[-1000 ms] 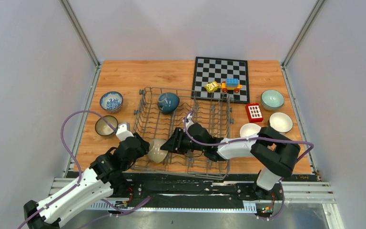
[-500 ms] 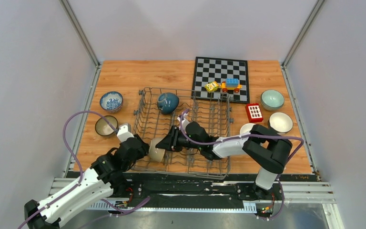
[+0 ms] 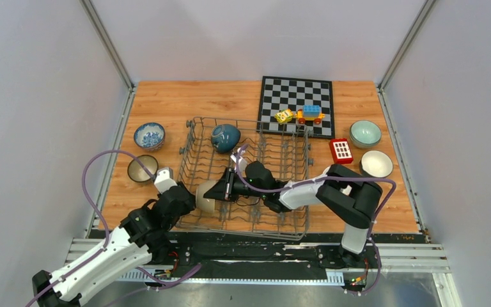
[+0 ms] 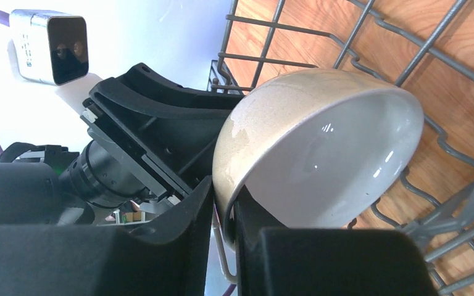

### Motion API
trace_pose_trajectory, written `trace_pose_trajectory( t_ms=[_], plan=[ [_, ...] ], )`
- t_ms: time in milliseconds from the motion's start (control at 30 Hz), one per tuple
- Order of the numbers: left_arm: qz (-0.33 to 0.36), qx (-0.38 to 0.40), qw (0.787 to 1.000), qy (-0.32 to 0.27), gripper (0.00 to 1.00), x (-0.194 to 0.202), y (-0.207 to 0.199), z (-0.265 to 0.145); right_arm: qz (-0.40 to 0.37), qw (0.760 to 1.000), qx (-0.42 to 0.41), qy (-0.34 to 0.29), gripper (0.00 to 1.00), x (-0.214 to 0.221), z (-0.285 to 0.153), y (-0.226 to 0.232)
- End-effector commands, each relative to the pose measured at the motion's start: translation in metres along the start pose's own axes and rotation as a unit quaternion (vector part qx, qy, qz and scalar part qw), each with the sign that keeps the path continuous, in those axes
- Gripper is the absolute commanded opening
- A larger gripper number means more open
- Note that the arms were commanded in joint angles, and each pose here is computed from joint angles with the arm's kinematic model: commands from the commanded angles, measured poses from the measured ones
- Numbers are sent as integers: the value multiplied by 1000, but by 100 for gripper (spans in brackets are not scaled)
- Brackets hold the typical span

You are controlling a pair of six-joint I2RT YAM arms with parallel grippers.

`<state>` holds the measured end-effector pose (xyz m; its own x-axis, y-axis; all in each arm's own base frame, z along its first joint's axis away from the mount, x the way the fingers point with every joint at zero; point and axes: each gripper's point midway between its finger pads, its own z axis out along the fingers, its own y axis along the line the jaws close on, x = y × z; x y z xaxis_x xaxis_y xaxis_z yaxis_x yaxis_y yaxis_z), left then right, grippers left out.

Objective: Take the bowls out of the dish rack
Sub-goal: Pick up the bowl from the dish rack.

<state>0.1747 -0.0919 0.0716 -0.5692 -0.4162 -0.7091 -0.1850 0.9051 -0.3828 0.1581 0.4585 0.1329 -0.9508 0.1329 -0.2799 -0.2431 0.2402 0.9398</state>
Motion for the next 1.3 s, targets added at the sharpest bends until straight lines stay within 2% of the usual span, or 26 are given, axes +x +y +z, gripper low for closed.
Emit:
trace_pose_trajectory(
  t_ms=[0, 233, 533, 1267],
  plan=[
    [-16, 14, 1000, -7, 40, -6, -7, -4, -19, 998, -59, 9, 0, -1, 7, 30],
    [-25, 14, 999, -23, 44, -20, -12, -10, -27, 994, -105, 6, 0, -3, 10, 45],
    [-35, 16, 998, -56, 53, -52, -19, -29, -60, 985, -161, 13, 0, -5, 10, 71],
    [-55, 0, 988, -145, 65, -120, -12, -78, -119, 973, -194, 19, 0, -8, -9, 97]
  ],
)
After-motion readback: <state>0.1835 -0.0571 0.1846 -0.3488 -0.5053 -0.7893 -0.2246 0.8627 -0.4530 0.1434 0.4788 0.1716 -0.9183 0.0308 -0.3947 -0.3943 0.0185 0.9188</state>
